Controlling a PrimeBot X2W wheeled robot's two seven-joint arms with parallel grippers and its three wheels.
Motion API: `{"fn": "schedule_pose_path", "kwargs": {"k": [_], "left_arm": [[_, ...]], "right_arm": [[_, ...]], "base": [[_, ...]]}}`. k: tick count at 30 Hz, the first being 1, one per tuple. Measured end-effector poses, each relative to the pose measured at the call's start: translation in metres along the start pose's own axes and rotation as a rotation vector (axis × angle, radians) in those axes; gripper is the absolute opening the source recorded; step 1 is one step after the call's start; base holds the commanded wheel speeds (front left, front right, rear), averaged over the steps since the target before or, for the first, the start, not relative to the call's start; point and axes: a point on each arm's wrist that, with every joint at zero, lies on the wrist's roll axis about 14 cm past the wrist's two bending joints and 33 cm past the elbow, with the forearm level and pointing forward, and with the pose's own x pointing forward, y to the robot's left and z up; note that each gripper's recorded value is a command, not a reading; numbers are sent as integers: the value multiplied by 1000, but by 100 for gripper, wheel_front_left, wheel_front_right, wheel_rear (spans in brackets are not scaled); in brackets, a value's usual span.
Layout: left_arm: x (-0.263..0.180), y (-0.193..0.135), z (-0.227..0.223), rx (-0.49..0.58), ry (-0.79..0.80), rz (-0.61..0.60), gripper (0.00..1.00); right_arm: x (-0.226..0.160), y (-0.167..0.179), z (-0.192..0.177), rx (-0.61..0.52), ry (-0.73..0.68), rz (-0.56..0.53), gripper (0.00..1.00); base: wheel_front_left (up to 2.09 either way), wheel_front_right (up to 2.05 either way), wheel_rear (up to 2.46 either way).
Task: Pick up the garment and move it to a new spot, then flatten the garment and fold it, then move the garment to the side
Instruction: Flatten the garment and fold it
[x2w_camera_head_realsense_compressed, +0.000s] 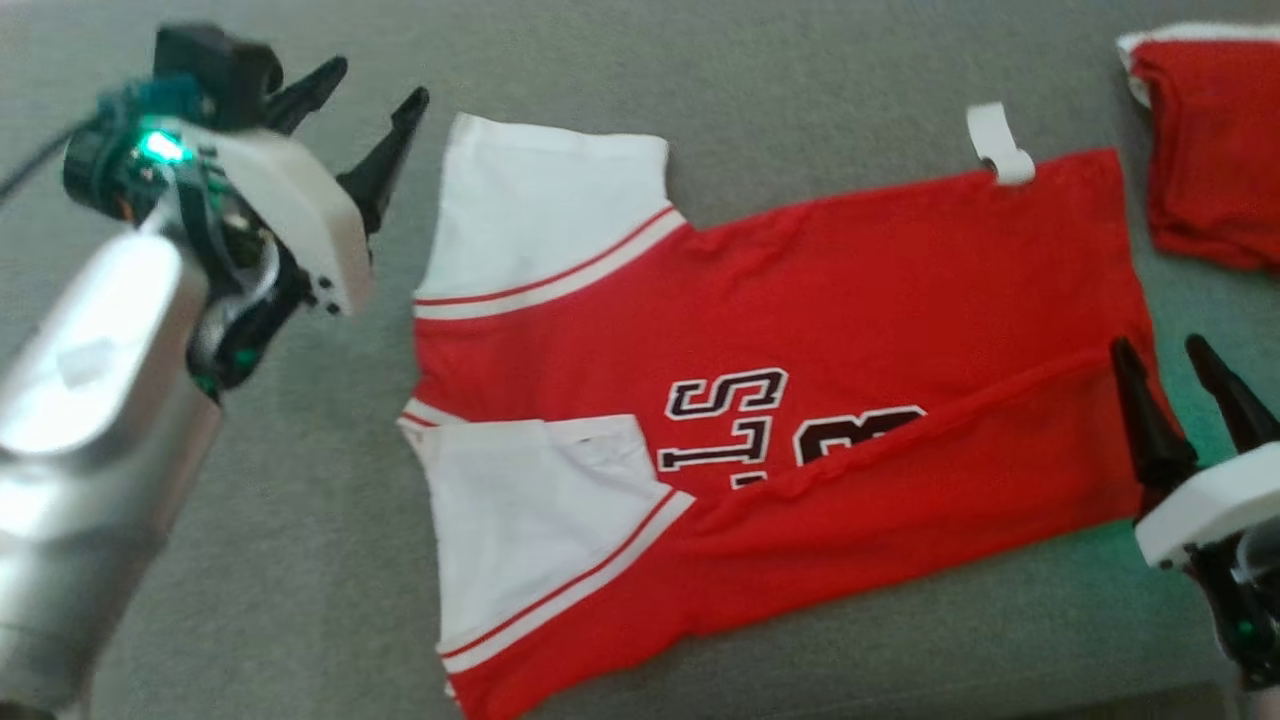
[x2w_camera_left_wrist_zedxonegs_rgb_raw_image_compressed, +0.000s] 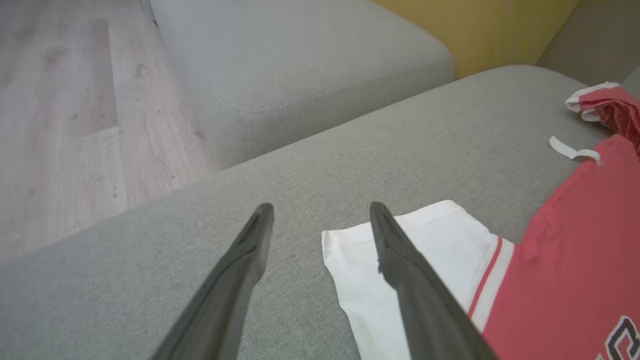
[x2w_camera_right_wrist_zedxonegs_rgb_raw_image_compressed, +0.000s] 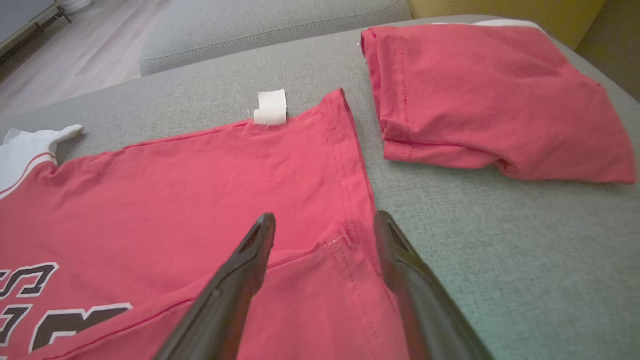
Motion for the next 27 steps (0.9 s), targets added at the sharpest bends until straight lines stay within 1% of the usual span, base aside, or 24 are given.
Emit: {"fn": "schedule_pose_path", "kwargs": {"k": [5, 8, 13, 21, 25, 27], "left_arm": [[30, -7, -30, -62, 178, -82, 100], [42, -7, -48, -88, 242, -104, 100], [56, -6, -71, -62, 328, -122, 100], [67, -6, -78, 14, 359, -136, 100], [72, -4, -78, 36, 365, -135, 100], [73, -4, -78, 26, 362, -137, 100]], "right_arm": [[2, -5, -1, 10, -1, -27, 100], [2, -10, -3, 15, 7, -44, 100], [-3, -21, -11, 26, 26, -82, 100], [-9, -29, -19, 45, 36, -116, 100], [-10, -32, -19, 47, 33, -127, 100], [-10, -33, -18, 46, 29, -129, 100]], "base": [[0, 0, 0], [0, 0, 0], [0, 0, 0], [0, 0, 0], [0, 0, 0], [0, 0, 0]]}}
